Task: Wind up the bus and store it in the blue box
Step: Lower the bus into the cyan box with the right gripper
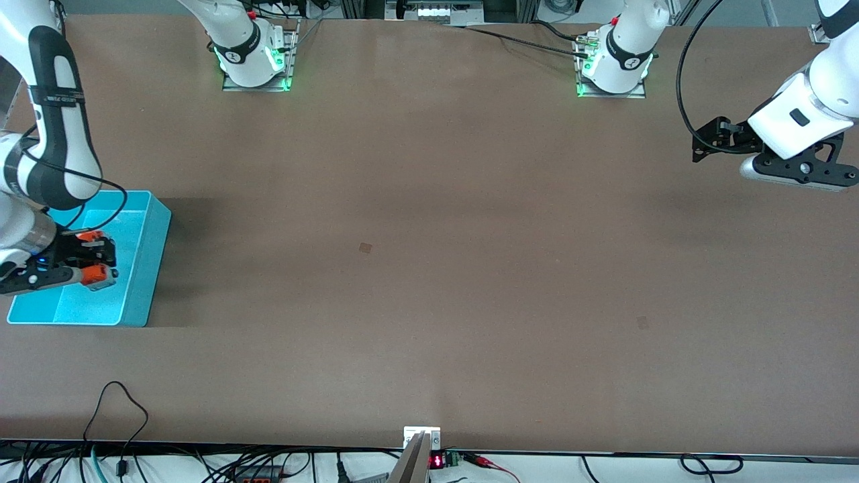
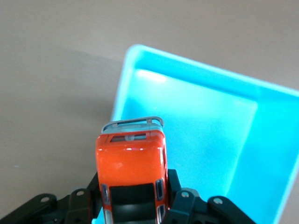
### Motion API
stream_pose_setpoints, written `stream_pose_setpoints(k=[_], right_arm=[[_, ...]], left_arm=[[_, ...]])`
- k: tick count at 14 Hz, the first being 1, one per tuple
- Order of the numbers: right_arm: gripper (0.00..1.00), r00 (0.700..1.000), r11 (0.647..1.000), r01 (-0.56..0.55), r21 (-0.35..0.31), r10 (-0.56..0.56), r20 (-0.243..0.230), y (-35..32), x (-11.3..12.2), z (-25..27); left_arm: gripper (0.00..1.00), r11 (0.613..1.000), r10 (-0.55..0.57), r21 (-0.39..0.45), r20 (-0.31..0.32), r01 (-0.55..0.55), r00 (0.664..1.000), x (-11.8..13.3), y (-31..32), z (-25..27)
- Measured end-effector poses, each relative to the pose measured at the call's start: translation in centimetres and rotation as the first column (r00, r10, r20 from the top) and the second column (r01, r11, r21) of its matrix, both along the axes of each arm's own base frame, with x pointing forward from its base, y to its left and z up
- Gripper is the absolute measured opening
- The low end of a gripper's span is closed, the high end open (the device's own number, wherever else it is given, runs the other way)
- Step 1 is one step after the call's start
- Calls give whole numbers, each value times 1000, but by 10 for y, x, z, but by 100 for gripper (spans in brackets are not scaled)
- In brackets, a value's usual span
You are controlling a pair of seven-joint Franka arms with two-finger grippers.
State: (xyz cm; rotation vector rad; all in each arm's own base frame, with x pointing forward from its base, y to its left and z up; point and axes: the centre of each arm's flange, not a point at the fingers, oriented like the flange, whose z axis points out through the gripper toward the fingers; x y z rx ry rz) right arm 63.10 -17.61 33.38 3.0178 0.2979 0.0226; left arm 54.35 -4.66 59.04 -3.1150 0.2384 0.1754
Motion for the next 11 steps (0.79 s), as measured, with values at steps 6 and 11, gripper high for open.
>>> stream_pose_setpoints(k=[6,11], right_arm=[[56,983,983,181,4,-181,-13,-28,-5,-68],[56,970,970,242,-5,-242,-25,-59,-17,-91]], left_arm=[[100,1000,-9,0,-3,9,1000,7,-6,-5],[100,1000,13,3,4,-13,1000,7,-15,-3]])
